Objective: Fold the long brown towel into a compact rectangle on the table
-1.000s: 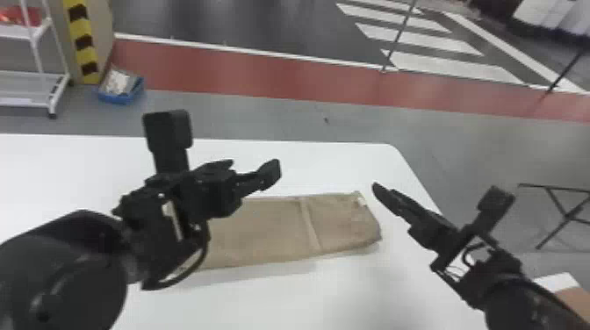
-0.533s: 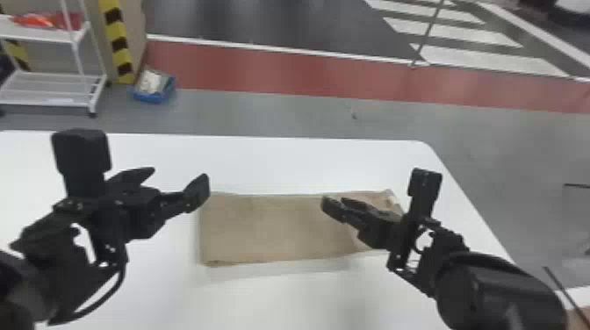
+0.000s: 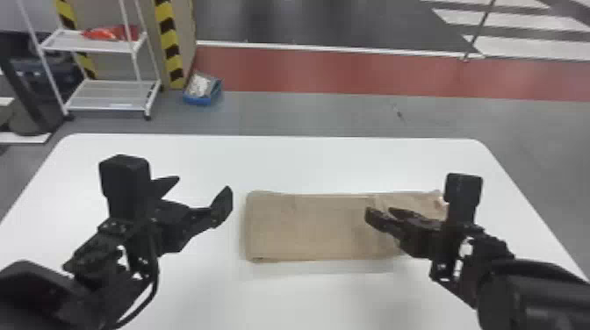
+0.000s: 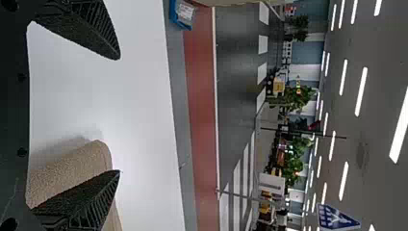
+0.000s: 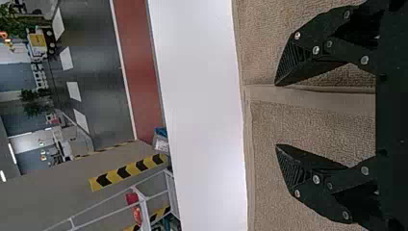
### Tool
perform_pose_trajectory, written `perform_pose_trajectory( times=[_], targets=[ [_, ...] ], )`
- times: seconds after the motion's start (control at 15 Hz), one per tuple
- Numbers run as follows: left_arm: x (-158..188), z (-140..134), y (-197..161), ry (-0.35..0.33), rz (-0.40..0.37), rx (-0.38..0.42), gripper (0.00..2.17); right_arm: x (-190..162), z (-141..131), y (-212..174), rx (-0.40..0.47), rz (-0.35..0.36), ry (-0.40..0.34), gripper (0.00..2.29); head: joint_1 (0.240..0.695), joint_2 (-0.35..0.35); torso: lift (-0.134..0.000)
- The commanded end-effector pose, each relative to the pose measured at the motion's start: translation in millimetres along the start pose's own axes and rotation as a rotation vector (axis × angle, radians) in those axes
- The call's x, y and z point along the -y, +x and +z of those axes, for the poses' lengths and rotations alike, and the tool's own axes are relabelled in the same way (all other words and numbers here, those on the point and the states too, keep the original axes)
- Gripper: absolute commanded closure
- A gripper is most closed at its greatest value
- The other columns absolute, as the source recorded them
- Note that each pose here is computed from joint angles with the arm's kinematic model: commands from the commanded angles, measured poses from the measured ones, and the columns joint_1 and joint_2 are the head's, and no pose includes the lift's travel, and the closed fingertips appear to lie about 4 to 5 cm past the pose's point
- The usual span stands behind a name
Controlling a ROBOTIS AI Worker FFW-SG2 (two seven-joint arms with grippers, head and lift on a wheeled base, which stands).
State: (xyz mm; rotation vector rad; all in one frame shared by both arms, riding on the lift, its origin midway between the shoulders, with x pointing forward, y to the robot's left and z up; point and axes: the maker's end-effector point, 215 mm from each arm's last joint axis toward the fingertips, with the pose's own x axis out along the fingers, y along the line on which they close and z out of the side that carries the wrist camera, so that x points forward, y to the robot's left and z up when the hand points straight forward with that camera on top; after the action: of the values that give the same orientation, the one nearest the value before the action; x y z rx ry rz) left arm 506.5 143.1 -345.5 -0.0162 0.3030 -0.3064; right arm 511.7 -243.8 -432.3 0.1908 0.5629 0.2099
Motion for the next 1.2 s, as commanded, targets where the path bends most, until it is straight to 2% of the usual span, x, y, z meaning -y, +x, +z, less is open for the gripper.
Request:
perform_pose_trajectory(
  times=[0.0, 0.47, 0.53, 0.67, 0.73, 1.0, 1.07, 1.13],
  targets=[
    [0.8, -0.5, -0.7, -0.001, -0.001, 0.001, 0.04, 3.6, -2.0, 2.1, -0.012, -0.004, 0.002, 0.5, 0.695, -0.109, -0.124],
    [6.7, 4.0, -3.3, -0.009, -0.01, 0.02, 0.04, 11.8, -17.5, 3.3, -0.071, -0.022, 0.005, 0.51, 0.695, -0.119, -0.124],
    [7.7, 2.2, -3.3, -0.011, -0.011, 0.017, 0.04, 11.7, -17.9, 3.8, -0.077, -0.022, 0.007, 0.67, 0.695, -0.121, -0.124],
    [9.4, 0.3, -3.6, -0.014, -0.014, 0.014, 0.04, 9.3, -18.1, 4.8, -0.084, -0.015, 0.013, 0.74, 0.695, -0.125, -0.124],
    [9.3, 0.2, -3.7, -0.013, -0.015, 0.013, 0.04, 9.0, -21.9, 5.2, -0.098, -0.014, 0.019, 0.94, 0.695, -0.126, -0.124],
    [10.0, -0.2, -4.1, -0.019, -0.021, 0.012, 0.06, 4.4, -28.3, 4.6, -0.108, 0.002, 0.032, 0.97, 0.695, -0.123, -0.124],
    [9.7, -0.4, -4.2, -0.018, -0.021, 0.012, 0.06, 5.0, -31.1, 3.9, -0.112, 0.001, 0.035, 1.12, 0.695, -0.122, -0.124],
    [9.1, 0.7, -4.4, -0.017, -0.02, 0.014, 0.06, 4.3, -29.7, 3.6, -0.11, 0.006, 0.038, 1.15, 0.695, -0.121, -0.124]
  ],
)
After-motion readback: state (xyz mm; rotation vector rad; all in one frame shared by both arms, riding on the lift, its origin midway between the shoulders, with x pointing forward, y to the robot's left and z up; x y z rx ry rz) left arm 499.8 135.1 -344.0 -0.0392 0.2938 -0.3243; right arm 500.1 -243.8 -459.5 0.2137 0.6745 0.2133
